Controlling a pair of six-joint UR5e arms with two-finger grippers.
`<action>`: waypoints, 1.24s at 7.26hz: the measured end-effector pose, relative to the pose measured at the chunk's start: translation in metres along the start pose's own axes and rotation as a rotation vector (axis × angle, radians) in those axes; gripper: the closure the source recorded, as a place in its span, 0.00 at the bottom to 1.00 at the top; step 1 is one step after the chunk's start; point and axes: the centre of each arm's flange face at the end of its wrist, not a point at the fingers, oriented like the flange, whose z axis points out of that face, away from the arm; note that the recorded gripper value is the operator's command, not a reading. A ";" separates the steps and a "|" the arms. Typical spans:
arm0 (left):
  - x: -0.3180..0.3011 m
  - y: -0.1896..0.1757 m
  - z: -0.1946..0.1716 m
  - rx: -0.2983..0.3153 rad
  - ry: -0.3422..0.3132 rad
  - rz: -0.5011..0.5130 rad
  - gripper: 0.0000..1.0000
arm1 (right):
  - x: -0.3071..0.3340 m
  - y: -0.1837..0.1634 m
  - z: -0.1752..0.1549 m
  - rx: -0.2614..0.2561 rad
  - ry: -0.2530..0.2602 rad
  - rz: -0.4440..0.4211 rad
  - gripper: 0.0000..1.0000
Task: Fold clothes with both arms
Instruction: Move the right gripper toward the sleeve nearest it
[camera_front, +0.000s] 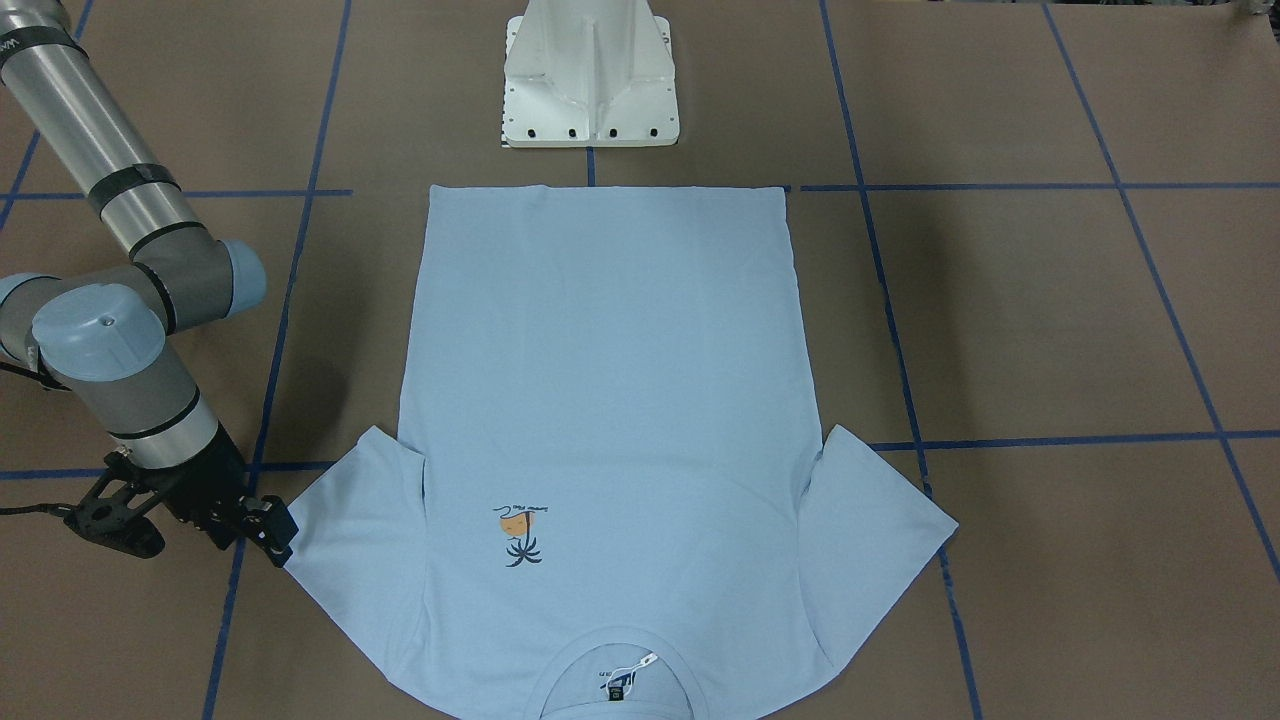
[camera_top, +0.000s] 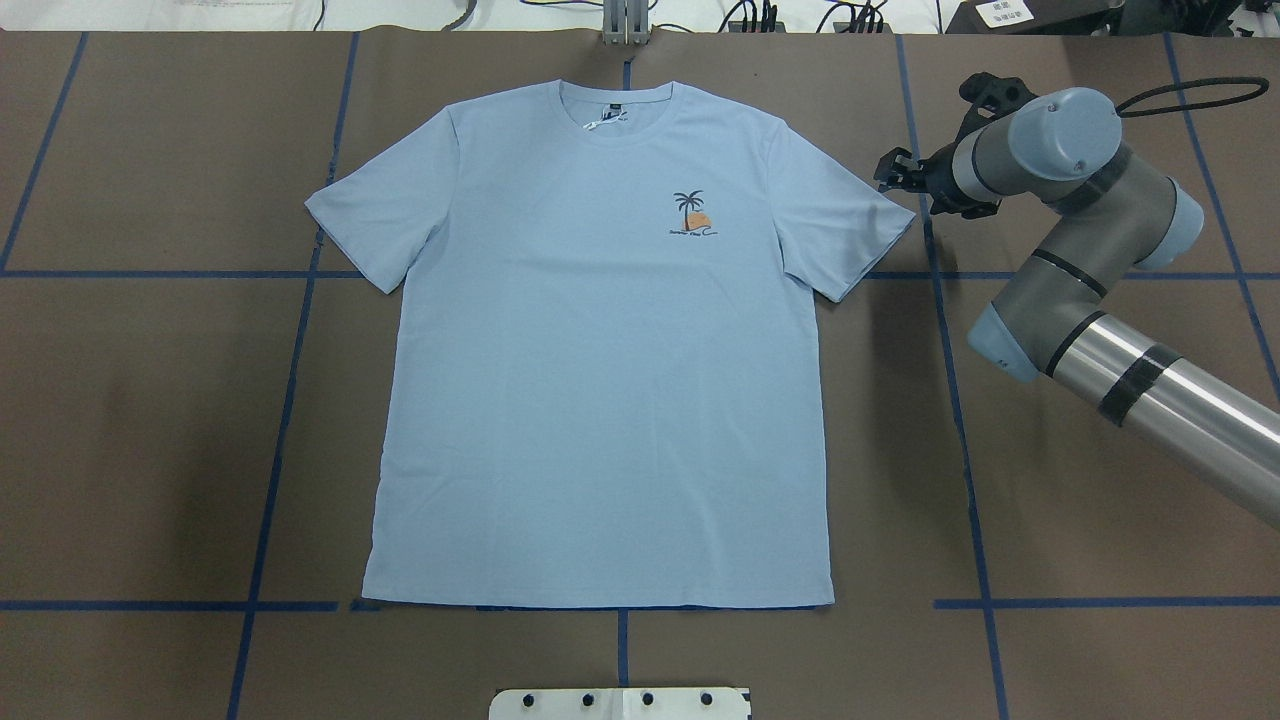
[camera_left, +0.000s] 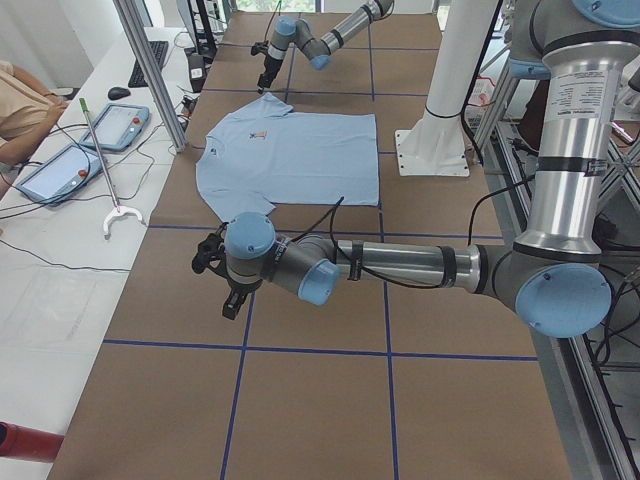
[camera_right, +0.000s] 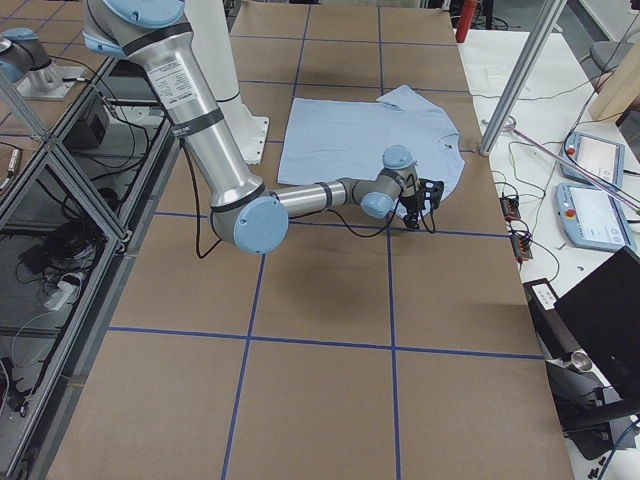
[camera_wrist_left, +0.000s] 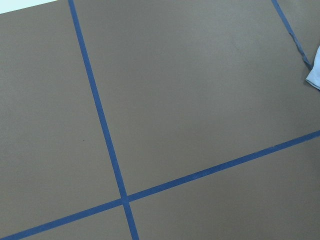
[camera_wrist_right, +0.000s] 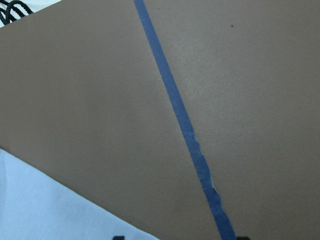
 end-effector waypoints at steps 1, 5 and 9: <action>0.001 0.000 -0.001 0.001 0.000 0.001 0.00 | 0.001 0.002 0.001 -0.003 0.002 0.000 0.47; 0.001 0.000 -0.001 0.003 0.001 0.003 0.00 | 0.012 0.008 0.002 -0.014 0.010 0.000 1.00; 0.002 0.000 -0.002 0.003 0.001 0.003 0.00 | -0.005 0.021 -0.004 -0.026 -0.014 0.038 1.00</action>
